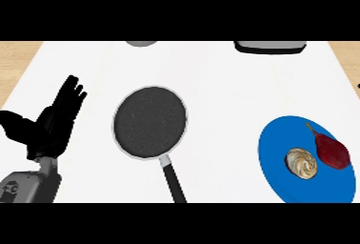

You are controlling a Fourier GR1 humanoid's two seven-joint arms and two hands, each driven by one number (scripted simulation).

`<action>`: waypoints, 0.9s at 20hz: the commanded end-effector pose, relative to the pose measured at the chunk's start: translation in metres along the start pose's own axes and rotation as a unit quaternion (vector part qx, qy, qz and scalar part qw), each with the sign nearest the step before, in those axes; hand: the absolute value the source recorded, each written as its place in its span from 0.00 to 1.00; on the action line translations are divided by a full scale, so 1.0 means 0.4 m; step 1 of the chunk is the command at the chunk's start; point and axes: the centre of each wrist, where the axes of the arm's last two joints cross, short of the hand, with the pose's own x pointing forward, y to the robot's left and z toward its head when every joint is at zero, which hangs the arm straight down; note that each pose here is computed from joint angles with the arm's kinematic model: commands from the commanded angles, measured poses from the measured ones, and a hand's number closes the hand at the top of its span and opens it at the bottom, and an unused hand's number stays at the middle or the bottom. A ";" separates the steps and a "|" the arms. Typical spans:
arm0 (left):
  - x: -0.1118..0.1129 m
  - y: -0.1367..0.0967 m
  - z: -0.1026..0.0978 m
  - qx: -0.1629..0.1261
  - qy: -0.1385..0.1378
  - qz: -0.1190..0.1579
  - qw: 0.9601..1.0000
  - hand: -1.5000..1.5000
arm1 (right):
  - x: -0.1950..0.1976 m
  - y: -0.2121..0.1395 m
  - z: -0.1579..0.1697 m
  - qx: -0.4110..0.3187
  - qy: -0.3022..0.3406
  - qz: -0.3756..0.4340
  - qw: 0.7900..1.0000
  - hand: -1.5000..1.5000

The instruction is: Pick the cupcake from the plate and place it in the pan

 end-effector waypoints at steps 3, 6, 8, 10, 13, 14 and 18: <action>0.007 -0.042 -0.007 -0.001 0.005 0.000 1.000 0.50 | 0.048 0.046 -0.137 0.120 -0.030 0.066 0.990 0.00; 0.020 -0.018 0.012 0.002 0.002 0.005 1.000 0.50 | 0.054 0.006 -0.113 0.188 0.009 0.097 0.977 0.00; 0.020 0.010 -0.021 -0.007 0.006 -0.001 1.000 0.50 | 0.053 0.083 -0.140 0.249 0.024 0.119 0.961 0.00; 0.031 0.002 -0.009 0.002 -0.003 -0.002 1.000 0.50 | 0.058 0.066 -0.110 0.299 0.036 0.135 0.944 0.00; 0.027 -0.035 -0.012 0.008 -0.003 0.000 1.000 0.50 | 0.091 0.096 -0.128 0.310 0.026 0.148 0.939 0.00; 0.003 0.032 -0.004 0.016 0.003 0.000 1.000 0.50 | 0.090 0.095 -0.154 0.310 0.026 0.163 0.936 0.00; -0.008 0.052 0.014 0.014 0.006 0.003 1.000 0.50 | 0.109 0.105 -0.091 0.320 0.010 0.199 0.926 0.00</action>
